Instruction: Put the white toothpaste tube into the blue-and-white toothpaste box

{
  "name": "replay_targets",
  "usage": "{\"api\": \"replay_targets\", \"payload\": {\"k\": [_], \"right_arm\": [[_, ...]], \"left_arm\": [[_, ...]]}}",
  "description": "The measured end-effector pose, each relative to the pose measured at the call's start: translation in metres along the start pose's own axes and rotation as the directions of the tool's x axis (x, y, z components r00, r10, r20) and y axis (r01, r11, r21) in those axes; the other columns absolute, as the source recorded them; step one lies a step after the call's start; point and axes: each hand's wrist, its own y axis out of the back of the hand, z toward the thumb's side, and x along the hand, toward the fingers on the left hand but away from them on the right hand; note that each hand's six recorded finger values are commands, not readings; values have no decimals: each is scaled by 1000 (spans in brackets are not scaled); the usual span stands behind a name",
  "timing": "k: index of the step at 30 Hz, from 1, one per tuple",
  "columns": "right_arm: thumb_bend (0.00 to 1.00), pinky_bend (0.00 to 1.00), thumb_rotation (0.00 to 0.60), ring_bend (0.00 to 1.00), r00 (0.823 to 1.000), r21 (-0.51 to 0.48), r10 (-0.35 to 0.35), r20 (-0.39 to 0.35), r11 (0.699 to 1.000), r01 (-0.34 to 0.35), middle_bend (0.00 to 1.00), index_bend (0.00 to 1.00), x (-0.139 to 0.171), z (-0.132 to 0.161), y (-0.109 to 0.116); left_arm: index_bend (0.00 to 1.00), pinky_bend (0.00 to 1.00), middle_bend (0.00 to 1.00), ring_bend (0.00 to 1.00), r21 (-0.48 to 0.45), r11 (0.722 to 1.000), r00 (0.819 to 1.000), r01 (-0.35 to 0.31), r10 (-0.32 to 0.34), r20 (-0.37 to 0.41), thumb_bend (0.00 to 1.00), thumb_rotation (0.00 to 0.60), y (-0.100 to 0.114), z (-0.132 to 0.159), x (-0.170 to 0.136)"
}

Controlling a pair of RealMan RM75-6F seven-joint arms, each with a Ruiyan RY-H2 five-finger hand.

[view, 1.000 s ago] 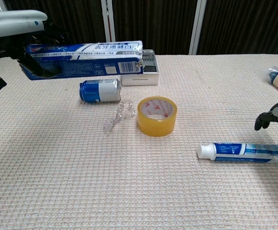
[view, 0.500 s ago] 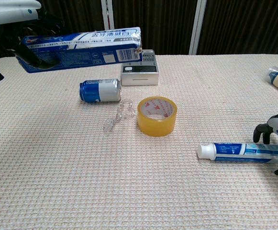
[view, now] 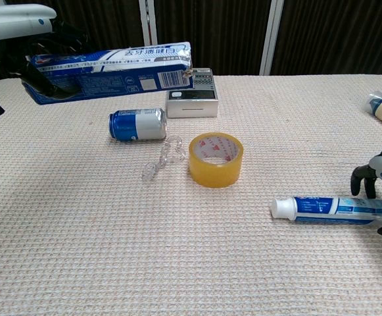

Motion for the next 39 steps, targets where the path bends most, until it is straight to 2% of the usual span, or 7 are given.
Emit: {"api": "replay_targets", "payload": {"k": [13, 21, 30, 39], "right_arm": [[217, 0, 600, 189, 1000, 2, 6, -1, 1000, -6, 454, 388, -4, 2, -5], [233, 0, 600, 246, 1000, 9, -9, -11, 1000, 9, 534, 537, -5, 4, -5], [375, 0, 600, 274, 999, 0, -34, -21, 999, 34, 580, 587, -2, 4, 1], [631, 0, 600, 342, 996, -24, -77, -39, 997, 76, 647, 697, 6, 1, 17]], "left_arm": [[359, 252, 332, 163, -5, 1000, 1000, -1, 1, -4, 418, 600, -1, -2, -1], [360, 253, 332, 163, -19, 1000, 1000, 2, -3, -12, 418, 600, -2, -6, -1], [362, 253, 332, 163, -39, 999, 1000, 4, -5, -12, 417, 600, -4, -10, -1], [363, 253, 336, 164, -110, 993, 999, -35, 38, 24, 416, 600, -6, -10, 1]]}}
